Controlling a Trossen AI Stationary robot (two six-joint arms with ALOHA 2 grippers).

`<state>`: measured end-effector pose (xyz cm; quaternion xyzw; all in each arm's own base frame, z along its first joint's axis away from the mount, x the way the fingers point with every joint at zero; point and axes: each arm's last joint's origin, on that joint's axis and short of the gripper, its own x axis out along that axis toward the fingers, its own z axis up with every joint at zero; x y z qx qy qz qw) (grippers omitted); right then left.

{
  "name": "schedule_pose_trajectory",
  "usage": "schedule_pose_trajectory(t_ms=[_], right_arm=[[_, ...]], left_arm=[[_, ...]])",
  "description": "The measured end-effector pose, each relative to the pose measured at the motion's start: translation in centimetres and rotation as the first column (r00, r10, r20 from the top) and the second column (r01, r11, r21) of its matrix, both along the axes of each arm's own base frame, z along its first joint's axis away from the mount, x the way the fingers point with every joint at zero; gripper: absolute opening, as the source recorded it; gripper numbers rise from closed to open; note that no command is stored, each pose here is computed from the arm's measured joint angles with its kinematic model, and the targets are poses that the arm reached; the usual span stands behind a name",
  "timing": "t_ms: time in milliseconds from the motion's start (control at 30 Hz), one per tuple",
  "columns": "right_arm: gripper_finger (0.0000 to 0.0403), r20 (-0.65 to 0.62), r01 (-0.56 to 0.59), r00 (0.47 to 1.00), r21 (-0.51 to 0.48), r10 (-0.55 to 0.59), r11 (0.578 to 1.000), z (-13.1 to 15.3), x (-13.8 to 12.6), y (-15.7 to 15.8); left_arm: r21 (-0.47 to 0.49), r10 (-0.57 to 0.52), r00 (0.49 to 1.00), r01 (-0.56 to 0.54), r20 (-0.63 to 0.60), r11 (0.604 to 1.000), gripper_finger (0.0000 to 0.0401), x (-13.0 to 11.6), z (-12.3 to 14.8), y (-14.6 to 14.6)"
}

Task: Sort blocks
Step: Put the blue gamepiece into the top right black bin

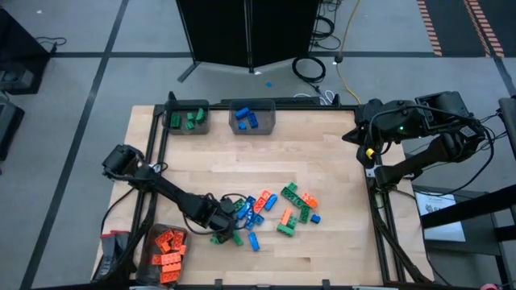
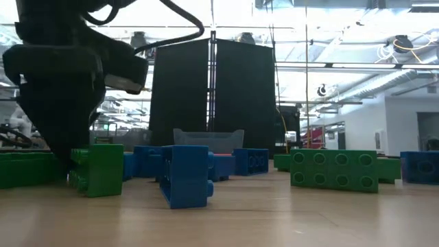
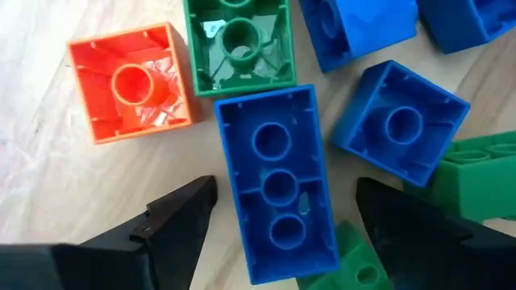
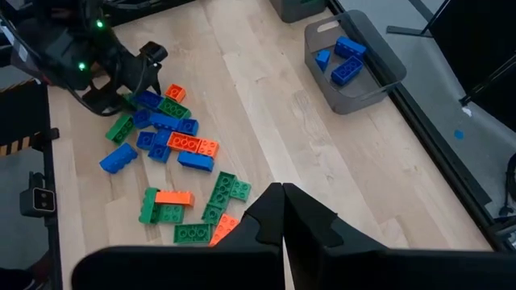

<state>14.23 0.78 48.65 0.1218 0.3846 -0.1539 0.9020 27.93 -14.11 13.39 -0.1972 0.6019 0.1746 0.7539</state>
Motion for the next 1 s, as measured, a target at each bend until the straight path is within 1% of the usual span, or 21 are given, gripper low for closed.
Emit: schedule_pose_trajectory(t_ms=[67, 167, 233, 367, 400, 467, 533, 733, 800, 867, 1000], right_arm=[[0.0, 0.0, 0.0, 1.0, 0.0, 0.0, 1.0, 0.0, 0.0, 0.0], [0.0, 0.0, 0.0, 1.0, 0.0, 0.0, 1.0, 0.0, 0.0, 0.0], [0.0, 0.0, 0.0, 1.0, 0.0, 0.0, 1.0, 0.0, 0.0, 0.0], [0.0, 0.0, -0.001, 1.0, -0.001, 0.001, 1.0, 0.0, 0.0, 0.0], [0.0, 0.0, -0.001, 1.0, -0.001, 0.001, 1.0, 0.0, 0.0, 0.0], [0.0, -0.001, -0.002, 1.0, -0.002, 0.002, 1.0, 0.0, 0.0, 0.0], [0.0, 0.0, -0.002, 1.0, -0.002, 0.002, 1.0, 0.0, 0.0, 0.0], [0.0, 0.0, -0.002, 1.0, -0.003, 0.002, 1.0, 0.0, 0.0, 0.0], [0.0, -0.001, -0.002, 1.0, -0.008, 0.002, 1.0, 0.0, 0.0, 0.0], [0.0, -0.001, -0.002, 1.0, -0.008, 0.002, 1.0, 0.0, 0.0, 0.0], [0.0, -0.001, 0.0, 1.0, -0.011, 0.0, 1.0, 0.0, 0.0, 0.0]], left_arm=[[0.006, 0.005, 1.0, -0.004, -0.017, 1.0, 0.0298, 0.0, -0.3, 0.1], [0.006, 0.016, 1.0, -0.016, -0.019, 1.0, 0.0261, 0.0, -0.1, 0.5], [0.008, 0.029, 0.999, -0.029, -0.013, 1.0, 0.0221, 0.1, 0.1, 0.8], [0.02, 0.056, 0.998, -0.055, -0.017, 0.998, 0.0125, 0.2, 0.4, 1.6], [0.02, 0.061, 0.998, -0.06, -0.018, 0.998, 0.0117, 0.2, 0.4, 1.7], [0.022, 0.066, 0.998, -0.066, -0.014, 0.998, 0.0117, 0.2, 0.7, 1.9], [0.056, 0.074, 0.997, -0.074, -0.008, 0.996, 0.0117, 0.3, 1.1, 2.2], [0.063, 0.103, 0.993, -0.107, 0.058, 0.992, 0.0117, 0.2, 4.8, 3.0], [0.089, 0.129, 0.988, -0.136, 0.088, 0.987, 0.0117, 0.1, 6.2, 3.9], [0.11, 0.164, 0.973, -0.182, 0.16, 0.977, 0.0117, 0.2, 7.9, 4.9], [0.189, 0.221, 0.938, -0.275, 0.266, 0.943, 0.0117, 0.6, 10.0, 8.2]])
